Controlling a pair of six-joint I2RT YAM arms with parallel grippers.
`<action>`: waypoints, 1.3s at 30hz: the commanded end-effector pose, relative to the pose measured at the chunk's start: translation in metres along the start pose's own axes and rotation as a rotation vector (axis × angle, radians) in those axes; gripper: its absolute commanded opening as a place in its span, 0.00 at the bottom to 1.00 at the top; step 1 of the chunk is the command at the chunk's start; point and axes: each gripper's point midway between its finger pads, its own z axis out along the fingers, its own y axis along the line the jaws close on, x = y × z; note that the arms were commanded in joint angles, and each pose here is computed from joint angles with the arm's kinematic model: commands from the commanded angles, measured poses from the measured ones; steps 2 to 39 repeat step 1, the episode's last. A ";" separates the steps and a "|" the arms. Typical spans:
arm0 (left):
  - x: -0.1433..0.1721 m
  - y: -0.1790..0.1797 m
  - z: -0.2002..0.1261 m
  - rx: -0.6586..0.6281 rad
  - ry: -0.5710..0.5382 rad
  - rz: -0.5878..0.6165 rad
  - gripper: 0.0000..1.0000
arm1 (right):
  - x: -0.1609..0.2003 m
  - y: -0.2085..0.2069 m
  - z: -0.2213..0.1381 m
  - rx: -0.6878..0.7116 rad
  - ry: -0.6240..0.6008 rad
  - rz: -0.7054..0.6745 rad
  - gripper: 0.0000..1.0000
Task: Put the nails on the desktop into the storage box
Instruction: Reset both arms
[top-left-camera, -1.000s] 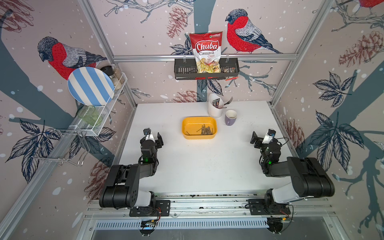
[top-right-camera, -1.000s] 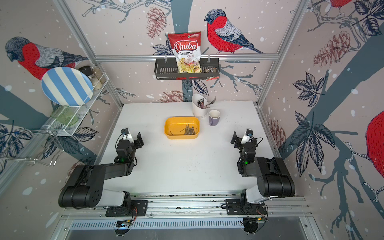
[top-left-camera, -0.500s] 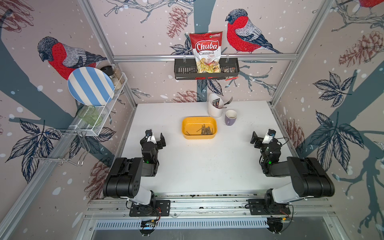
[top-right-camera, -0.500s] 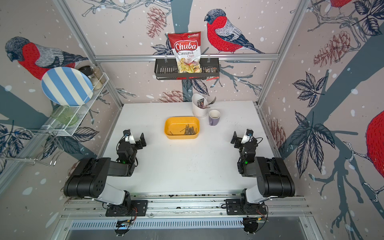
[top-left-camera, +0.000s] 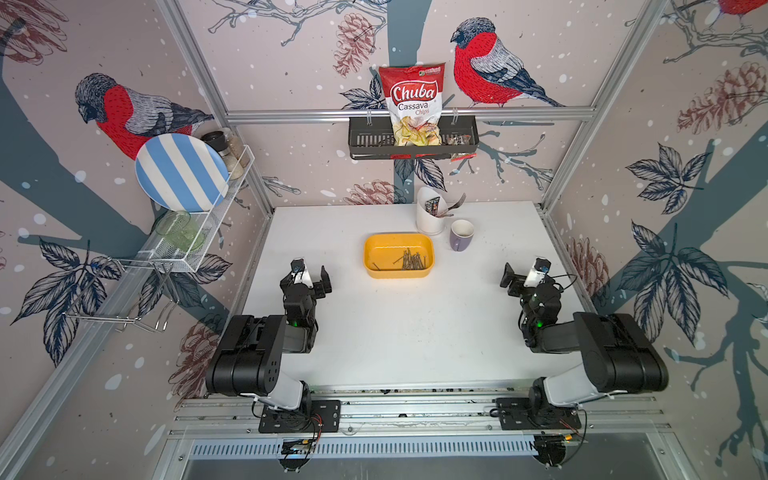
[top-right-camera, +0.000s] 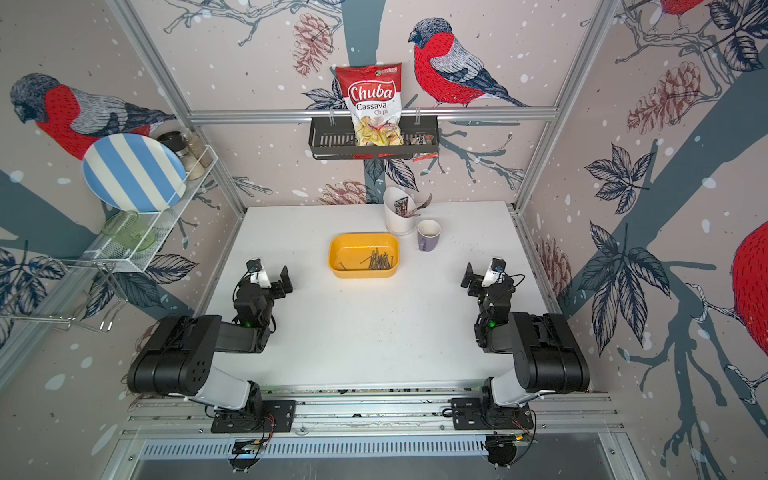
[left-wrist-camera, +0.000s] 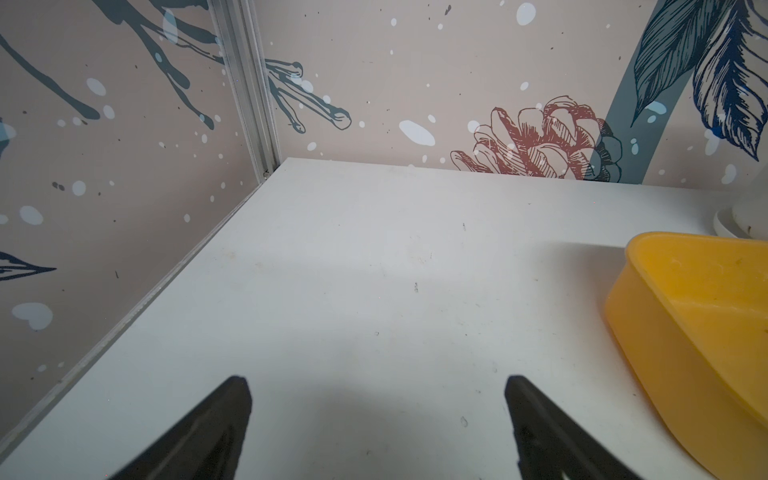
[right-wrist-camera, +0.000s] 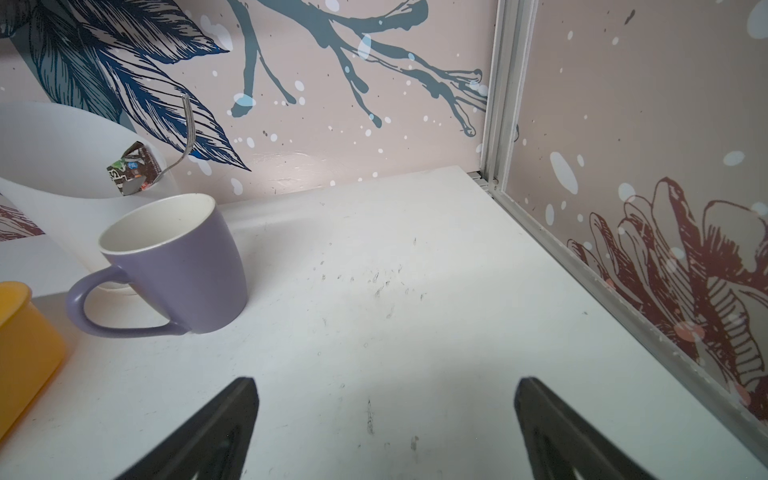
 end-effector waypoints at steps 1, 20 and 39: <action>-0.010 -0.002 0.000 0.007 -0.039 0.005 0.97 | -0.006 0.001 0.000 -0.005 -0.018 0.001 1.00; -0.010 -0.002 0.000 0.007 -0.039 0.005 0.97 | -0.006 0.001 0.000 -0.005 -0.018 0.001 1.00; -0.010 -0.002 0.000 0.007 -0.039 0.005 0.97 | -0.006 0.001 0.000 -0.005 -0.018 0.001 1.00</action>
